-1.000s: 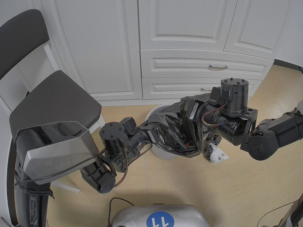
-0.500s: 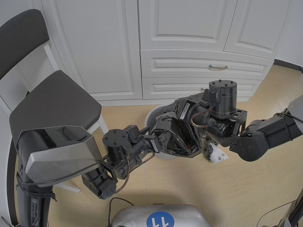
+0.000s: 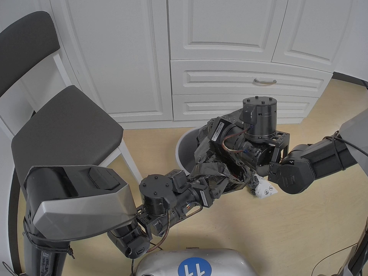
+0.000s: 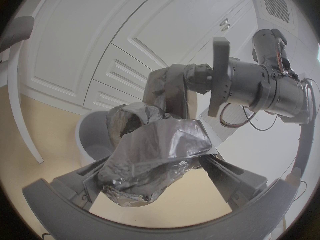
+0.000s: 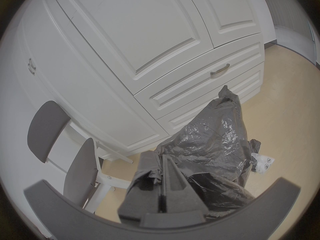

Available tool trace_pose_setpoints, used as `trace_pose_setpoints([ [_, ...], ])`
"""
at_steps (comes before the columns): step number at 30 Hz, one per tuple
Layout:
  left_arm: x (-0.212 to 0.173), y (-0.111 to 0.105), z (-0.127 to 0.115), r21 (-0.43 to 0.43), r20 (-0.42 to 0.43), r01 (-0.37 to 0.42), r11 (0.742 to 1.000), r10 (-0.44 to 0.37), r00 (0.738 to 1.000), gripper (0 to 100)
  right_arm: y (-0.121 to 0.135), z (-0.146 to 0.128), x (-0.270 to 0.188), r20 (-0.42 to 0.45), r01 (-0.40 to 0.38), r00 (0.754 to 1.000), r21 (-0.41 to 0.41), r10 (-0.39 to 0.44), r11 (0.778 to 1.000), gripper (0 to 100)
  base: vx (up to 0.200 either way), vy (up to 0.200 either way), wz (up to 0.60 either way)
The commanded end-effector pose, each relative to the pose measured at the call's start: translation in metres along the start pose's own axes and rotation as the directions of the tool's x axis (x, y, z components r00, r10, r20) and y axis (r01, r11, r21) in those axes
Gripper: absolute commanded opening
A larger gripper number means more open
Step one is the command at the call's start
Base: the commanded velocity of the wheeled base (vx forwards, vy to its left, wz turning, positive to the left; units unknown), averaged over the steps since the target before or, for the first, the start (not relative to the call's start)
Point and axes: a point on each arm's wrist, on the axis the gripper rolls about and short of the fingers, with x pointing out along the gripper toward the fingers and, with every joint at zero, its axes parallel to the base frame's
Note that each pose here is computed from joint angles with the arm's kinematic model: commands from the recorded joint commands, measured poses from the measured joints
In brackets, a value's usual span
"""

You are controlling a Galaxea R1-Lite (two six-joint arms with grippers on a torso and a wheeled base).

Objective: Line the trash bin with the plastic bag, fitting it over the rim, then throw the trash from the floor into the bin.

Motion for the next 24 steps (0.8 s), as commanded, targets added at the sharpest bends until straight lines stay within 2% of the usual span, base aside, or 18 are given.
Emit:
trace_pose_setpoints([
  [1, 0.0, -0.004, -0.004, 0.0, -0.012, 0.01, 1.0, -0.01, 1.0, 100, 0.001, -0.002, 0.001, -0.005, -0.001, 1.0, -0.002, 0.001, 1.0, 0, 0.0, 0.0, 0.0],
  [8, 0.0, -0.007, -0.005, 0.0, -0.012, 0.018, 1.0, -0.018, 1.0, 100, 0.005, -0.006, -0.001, -0.011, -0.011, 1.0, -0.003, 0.011, 1.0, 0, 0.0, 0.0, 0.0],
  [24, -0.003, -0.005, -0.02, 0.007, -0.063, 0.011, 1.0, -0.01, 0.998, 100, 0.0, 0.008, 0.001, 0.03, -0.001, 1.0, 0.015, 0.0, 1.0, 0, 0.0, 0.0, 0.0],
])
